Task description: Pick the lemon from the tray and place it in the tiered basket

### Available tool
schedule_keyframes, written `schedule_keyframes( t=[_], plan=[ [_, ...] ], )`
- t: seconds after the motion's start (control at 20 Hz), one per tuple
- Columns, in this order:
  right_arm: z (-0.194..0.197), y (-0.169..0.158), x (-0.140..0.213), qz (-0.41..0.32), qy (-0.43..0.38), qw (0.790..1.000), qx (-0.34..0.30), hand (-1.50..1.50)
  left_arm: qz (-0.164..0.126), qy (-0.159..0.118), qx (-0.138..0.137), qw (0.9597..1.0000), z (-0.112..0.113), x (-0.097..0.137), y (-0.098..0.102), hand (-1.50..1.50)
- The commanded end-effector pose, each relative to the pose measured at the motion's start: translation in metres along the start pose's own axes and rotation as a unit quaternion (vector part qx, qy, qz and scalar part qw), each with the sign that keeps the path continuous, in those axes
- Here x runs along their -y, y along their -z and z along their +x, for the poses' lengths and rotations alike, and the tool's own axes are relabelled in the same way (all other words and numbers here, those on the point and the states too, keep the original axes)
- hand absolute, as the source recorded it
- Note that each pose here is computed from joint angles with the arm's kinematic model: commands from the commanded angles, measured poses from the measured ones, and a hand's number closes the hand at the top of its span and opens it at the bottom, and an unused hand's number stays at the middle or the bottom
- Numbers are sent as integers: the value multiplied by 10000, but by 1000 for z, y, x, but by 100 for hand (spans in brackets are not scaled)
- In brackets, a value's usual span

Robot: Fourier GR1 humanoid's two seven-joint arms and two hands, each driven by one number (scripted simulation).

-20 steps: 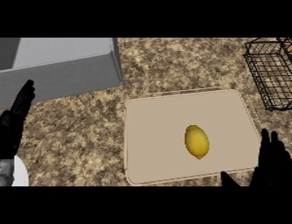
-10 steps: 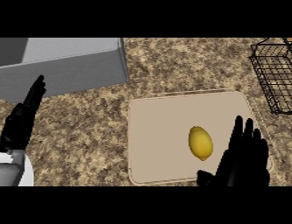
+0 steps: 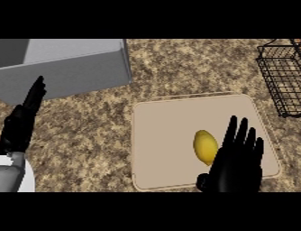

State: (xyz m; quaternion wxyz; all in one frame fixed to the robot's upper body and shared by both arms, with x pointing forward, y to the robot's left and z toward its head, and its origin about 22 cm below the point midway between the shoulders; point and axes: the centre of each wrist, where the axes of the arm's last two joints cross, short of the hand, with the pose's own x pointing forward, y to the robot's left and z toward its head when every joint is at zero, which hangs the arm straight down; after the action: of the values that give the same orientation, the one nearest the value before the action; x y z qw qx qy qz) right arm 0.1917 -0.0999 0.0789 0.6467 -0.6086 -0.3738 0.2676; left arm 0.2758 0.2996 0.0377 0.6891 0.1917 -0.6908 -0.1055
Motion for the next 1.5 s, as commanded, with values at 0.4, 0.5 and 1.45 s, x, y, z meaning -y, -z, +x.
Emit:
schedule_keyframes(
  t=[0.4, 0.5, 1.45],
  plan=[
    [17, -1, -15, -239, -794, 9912, -1035, -150, -46, -36, -87, 9999, -12, 12, -11, 0],
    [15, -4, -25, -121, -915, 9905, -1023, -150, -44, 26, -54, 10000, -2, 16, -4, 0],
    [17, 25, -46, 163, -775, 9872, -1385, -150, -54, 26, -43, 10000, 2, 1, 1, 0]
  ],
)
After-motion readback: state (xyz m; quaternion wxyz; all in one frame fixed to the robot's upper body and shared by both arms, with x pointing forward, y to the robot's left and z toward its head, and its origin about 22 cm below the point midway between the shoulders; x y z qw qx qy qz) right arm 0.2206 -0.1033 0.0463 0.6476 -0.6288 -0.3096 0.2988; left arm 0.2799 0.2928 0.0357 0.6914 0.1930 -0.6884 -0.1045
